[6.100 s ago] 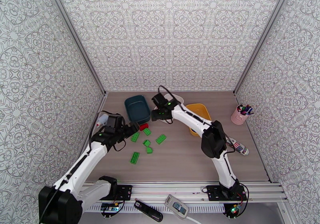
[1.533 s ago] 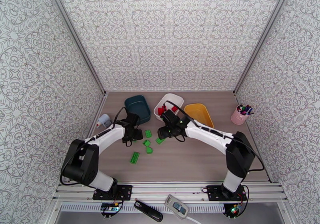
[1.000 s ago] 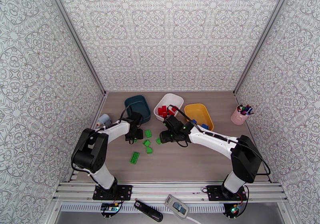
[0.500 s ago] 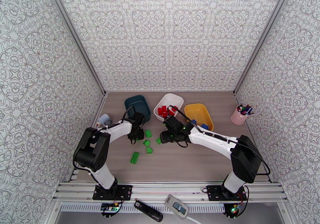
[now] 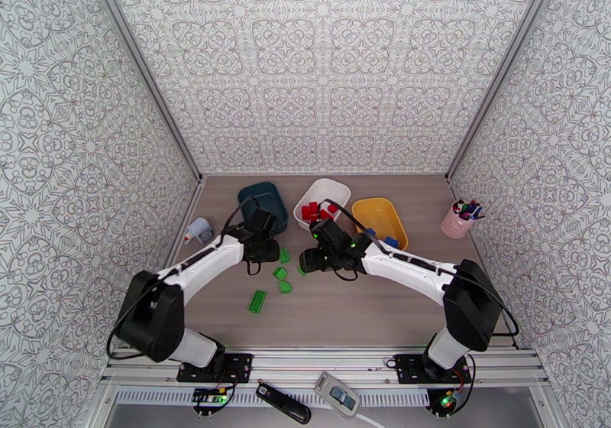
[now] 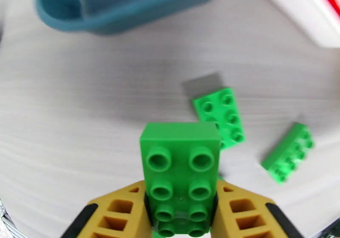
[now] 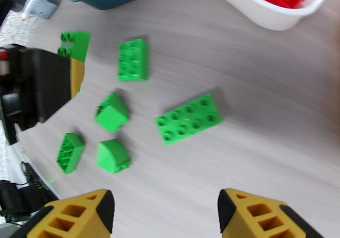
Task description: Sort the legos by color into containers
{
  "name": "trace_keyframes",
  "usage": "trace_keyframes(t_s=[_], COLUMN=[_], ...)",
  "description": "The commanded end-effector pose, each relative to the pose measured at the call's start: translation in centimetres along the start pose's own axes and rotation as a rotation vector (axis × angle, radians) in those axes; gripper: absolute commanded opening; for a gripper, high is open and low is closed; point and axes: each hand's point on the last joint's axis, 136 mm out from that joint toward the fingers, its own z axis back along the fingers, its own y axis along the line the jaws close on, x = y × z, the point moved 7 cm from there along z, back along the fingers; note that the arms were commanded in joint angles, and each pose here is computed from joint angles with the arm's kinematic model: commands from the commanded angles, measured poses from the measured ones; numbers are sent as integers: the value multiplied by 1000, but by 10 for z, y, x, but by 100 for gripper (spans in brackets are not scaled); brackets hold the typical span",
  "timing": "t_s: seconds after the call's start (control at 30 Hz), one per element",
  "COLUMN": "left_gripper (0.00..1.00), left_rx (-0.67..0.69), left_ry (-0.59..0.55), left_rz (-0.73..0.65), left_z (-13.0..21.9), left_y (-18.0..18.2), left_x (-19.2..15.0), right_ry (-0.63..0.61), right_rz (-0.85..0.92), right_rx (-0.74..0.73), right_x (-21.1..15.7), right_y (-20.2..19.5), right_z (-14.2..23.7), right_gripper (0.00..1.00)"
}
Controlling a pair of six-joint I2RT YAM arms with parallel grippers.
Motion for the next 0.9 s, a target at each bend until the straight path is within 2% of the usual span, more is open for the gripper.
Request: trace_keyframes(t_s=[0.0,0.2,0.4,0.5,0.57,0.63,0.87], left_gripper=[37,39,42,54,66,72,75], left_rx=[-32,-35,-18,-10,-5,-8,-7], left_ry=[-45,-103,-96,-83,-82,-94,-119], left_rz=[39,91,152,180,192,190,195], left_z=[25,39,21,9,7,10,27], left_y=[3,21,44,52,53,51,47], left_x=[23,69,107,119,123,124,103], right_ry=[-10,-33,-50,-52,-49,-49,-39], right_rz=[-22,-32,-34,-34,-36,-38,-36], right_rx=[104,112,74,61,43,20,-53], right_x=[4,8,7,7,5,3,-1], right_y=[16,19,14,13,10,6,-5], right_z=[1,9,18,20,20,20,15], right_gripper=[69,69,69,70,71,72,77])
